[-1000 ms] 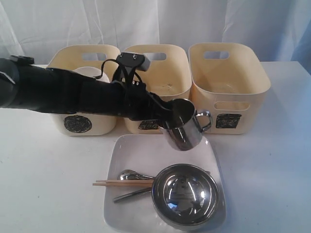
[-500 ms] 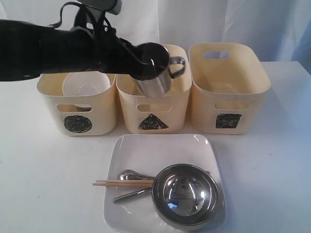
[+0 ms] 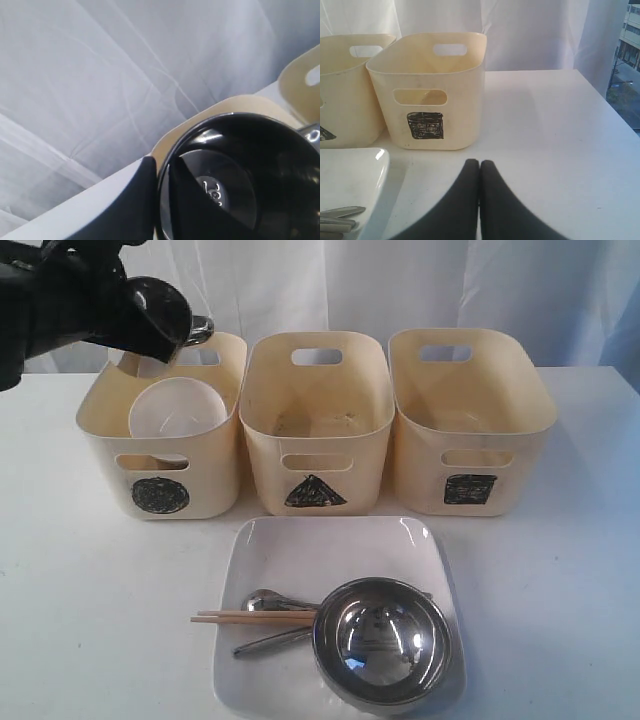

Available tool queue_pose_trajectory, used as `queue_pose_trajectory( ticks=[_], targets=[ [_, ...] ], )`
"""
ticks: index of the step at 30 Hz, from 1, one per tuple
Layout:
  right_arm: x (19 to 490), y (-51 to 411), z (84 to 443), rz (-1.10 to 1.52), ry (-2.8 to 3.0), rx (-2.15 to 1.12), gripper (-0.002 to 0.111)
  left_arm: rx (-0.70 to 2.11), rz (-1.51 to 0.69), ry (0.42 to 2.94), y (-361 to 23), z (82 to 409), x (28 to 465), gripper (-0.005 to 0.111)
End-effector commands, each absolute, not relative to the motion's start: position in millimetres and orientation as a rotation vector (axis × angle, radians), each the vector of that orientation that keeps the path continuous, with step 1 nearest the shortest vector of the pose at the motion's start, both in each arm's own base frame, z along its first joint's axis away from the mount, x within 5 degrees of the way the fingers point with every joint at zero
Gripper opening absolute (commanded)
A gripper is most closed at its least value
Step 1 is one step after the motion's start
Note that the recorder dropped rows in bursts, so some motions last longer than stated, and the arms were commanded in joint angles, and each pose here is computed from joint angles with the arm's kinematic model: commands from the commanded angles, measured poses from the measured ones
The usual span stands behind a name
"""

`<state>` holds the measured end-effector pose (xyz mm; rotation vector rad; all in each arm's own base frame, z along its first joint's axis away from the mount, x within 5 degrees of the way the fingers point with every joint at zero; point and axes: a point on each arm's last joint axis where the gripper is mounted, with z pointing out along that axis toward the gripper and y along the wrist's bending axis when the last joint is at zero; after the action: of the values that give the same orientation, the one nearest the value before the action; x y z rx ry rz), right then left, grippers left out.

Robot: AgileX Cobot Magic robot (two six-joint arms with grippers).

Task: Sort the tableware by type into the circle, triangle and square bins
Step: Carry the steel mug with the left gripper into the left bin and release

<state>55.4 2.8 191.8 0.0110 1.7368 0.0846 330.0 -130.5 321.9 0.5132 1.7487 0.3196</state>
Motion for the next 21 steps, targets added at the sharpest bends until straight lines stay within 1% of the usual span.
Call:
queue_pose_trajectory(
  ticks=[1, 4, 7, 10, 17, 19, 21],
  targets=[
    [55.3, 2.7, 191.3, 0.084, 1.725, 0.014, 0.000, 0.453, 0.301, 1.764, -111.7, 307.1, 349.4, 0.000],
    [55.3, 2.7, 191.3, 0.084, 1.725, 0.014, 0.000, 0.410, 0.272, 1.756, -106.0, 299.5, 358.8, 0.000],
    [55.3, 2.7, 191.3, 0.084, 1.725, 0.014, 0.000, 0.374, 0.231, 1.765, -101.6, 284.5, 370.7, 0.000],
    [55.3, 2.7, 191.3, 0.084, 1.725, 0.014, 0.000, 0.346, 0.236, 1.777, -98.2, 269.5, 379.9, 0.000],
    [55.3, 2.7, 191.3, 0.084, 1.725, 0.014, 0.000, 0.397, 0.235, 1.805, -101.8, 246.9, 388.7, 0.001],
    [55.3, 2.7, 191.3, 0.084, 1.725, 0.014, 0.000, 0.416, 0.241, 1.803, -102.5, 245.5, 389.2, 0.009],
    [55.3, 2.7, 191.3, 0.084, 1.725, 0.014, 0.000, 0.413, 0.243, 1.799, -102.3, 246.0, 389.4, 0.025]
  ],
)
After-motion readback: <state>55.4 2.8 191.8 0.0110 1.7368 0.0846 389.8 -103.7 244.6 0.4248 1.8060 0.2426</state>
